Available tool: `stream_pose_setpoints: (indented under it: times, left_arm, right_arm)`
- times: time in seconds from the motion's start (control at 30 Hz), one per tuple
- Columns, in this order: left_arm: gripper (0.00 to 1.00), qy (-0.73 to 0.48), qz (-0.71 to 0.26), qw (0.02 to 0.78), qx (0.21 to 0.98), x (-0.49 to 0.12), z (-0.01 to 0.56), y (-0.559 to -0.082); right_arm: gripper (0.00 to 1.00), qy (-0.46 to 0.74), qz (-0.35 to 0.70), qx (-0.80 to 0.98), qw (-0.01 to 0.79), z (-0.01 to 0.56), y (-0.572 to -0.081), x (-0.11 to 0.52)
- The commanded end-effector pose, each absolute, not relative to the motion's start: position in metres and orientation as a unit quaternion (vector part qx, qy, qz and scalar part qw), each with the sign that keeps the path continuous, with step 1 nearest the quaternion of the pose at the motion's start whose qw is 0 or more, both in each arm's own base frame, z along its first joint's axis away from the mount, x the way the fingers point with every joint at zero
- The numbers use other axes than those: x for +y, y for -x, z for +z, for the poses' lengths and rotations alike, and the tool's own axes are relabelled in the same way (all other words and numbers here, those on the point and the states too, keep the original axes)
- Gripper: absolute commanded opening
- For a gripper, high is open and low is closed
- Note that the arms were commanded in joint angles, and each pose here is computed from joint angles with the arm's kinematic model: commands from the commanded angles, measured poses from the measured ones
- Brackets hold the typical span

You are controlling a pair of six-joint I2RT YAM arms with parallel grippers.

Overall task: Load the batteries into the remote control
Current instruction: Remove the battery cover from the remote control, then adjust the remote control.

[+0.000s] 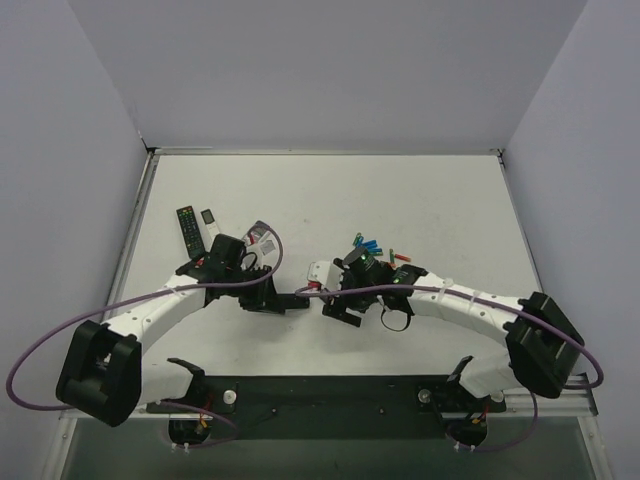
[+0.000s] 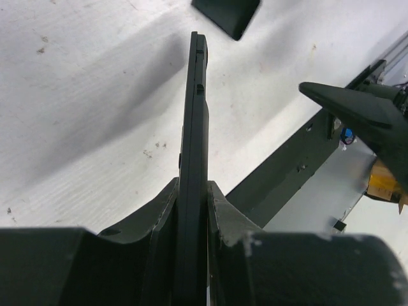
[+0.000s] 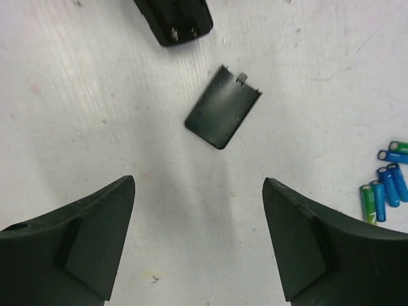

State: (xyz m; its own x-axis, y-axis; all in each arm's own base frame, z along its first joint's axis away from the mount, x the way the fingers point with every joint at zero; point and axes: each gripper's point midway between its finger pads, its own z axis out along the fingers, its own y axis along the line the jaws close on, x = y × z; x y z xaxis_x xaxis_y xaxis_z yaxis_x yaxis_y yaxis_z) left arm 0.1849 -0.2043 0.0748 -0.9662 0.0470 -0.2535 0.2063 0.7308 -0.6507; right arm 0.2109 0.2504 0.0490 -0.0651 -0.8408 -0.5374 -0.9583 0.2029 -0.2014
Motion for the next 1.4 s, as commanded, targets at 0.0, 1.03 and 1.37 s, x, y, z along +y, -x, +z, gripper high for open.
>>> stream_pose_setpoints:
  times: [0.0,1.03,1.37]
  left_arm:
    - [0.0,-0.111,-0.392,0.145,0.902,-0.209,0.109,-0.183]
    - [0.0,-0.201,-0.487,0.184,0.83,-0.242,0.204,-0.15]
    - [0.6,-0.173,-0.46,0.285,0.823,-0.233,0.24,-0.173]
  right_arm:
    - [0.78,0.603,0.191,0.698,0.337,0.103,-0.202,0.277]
    - [0.35,0.673,0.174,0.583,0.42,0.131,-0.192,0.339]
    - [0.0,0.605,0.204,0.619,0.457,0.145,-0.191,0.333]
